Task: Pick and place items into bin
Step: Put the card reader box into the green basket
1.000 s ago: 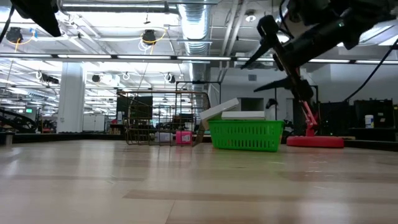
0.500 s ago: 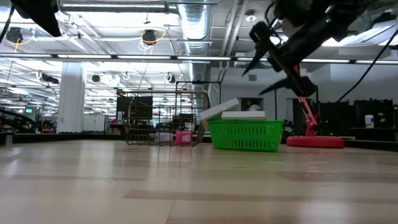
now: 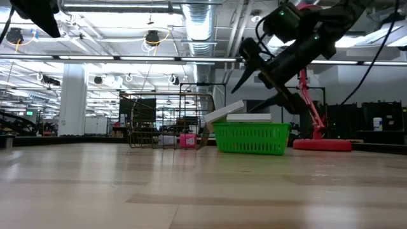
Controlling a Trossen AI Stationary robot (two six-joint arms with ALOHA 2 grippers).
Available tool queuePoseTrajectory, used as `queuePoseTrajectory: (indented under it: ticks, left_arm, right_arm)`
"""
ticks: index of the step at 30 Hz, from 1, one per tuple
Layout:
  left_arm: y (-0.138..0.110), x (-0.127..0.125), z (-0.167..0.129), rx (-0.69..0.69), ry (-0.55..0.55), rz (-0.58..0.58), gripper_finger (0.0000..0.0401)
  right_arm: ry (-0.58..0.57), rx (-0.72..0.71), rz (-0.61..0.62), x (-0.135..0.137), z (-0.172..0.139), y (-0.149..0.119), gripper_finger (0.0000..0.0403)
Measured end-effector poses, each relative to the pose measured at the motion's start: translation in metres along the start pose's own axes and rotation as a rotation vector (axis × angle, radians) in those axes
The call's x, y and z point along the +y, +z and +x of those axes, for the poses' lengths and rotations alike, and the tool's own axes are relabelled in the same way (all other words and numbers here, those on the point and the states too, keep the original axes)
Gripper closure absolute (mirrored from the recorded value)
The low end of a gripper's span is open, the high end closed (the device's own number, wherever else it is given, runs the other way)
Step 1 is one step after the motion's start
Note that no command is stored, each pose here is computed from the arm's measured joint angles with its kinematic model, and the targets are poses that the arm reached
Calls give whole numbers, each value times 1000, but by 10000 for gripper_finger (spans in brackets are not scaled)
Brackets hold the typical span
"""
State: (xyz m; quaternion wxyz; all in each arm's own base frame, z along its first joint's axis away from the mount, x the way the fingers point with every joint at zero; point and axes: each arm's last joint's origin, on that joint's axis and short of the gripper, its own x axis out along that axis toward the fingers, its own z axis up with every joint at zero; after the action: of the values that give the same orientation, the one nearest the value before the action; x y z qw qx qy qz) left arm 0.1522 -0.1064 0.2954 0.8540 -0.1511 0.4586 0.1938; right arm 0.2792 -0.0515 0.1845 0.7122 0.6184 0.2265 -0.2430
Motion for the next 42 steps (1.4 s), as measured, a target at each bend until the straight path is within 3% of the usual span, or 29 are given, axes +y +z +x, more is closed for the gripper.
queuePoseTrajectory:
  ticks: [14,17,23,25,34,42]
  left_arm:
    - [0,0,0,6,-3,0,258]
    - [0,0,0,7,-3,0,258]
    - [0,0,0,10,-4,0,258]
    - [0,0,0,10,-4,0,258]
    - [0,0,0,10,-4,0,258]
    - [0,0,0,9,-4,0,258]
  right_arm:
    - [-48,44,-24,5,32,13,157]
    - [-51,50,-22,4,33,13,198]
    - [-17,34,-62,11,23,14,341]
    - [-3,29,-85,14,19,14,370]
    - [-18,-37,-91,23,-17,15,358]
    - [-67,-91,-228,27,-71,2,369]
